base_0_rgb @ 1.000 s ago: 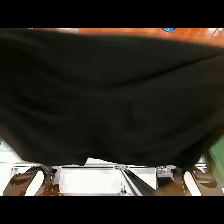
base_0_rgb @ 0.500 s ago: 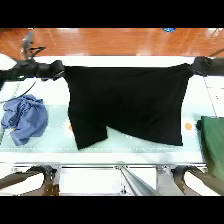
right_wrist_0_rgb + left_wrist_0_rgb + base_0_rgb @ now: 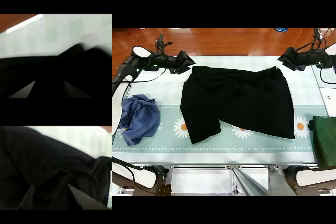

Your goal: Fold the shirts.

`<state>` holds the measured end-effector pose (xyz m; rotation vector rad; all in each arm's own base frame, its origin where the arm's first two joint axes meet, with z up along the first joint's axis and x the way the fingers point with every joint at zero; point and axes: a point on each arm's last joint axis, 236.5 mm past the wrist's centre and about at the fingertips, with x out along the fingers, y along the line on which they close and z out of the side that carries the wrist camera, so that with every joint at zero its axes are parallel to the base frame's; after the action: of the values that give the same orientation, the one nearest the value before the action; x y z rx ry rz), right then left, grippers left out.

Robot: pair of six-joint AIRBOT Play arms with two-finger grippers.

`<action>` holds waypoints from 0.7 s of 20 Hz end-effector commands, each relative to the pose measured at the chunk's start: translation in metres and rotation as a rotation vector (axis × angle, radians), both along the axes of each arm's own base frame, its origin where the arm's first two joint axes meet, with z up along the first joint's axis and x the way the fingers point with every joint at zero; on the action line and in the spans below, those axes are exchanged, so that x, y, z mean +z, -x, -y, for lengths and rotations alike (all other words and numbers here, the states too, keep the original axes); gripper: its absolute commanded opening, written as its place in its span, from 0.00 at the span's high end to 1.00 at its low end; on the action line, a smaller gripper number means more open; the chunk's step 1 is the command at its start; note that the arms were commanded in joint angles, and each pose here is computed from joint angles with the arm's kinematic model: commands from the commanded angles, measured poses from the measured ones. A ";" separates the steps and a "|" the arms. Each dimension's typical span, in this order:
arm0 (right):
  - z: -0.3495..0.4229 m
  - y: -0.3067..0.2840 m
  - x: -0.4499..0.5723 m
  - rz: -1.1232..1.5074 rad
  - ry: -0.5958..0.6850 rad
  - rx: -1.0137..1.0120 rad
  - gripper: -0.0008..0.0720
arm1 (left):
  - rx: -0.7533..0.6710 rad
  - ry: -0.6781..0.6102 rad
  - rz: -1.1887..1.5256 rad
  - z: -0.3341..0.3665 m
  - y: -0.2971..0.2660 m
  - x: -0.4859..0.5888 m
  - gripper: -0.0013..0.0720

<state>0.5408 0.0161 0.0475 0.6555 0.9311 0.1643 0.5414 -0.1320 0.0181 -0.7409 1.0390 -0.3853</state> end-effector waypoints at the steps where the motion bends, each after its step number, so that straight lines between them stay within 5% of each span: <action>1: 0.027 0.035 -0.008 -0.137 -0.052 0.023 0.42 | -0.073 0.013 -0.174 -0.045 0.039 -0.009 0.29; 6: 0.117 0.129 -0.028 -0.277 0.104 -0.195 0.43 | -0.068 -0.041 -0.321 -0.111 0.120 -0.036 0.29; 14: 0.051 0.235 -0.059 -0.170 -0.151 -0.225 0.43 | 0.040 0.175 -0.477 -0.087 0.191 -0.101 0.29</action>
<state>0.3319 -0.0545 -0.0064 0.8715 1.0571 -0.0604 0.3643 -0.0312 -0.0711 -0.9484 1.4438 -0.2503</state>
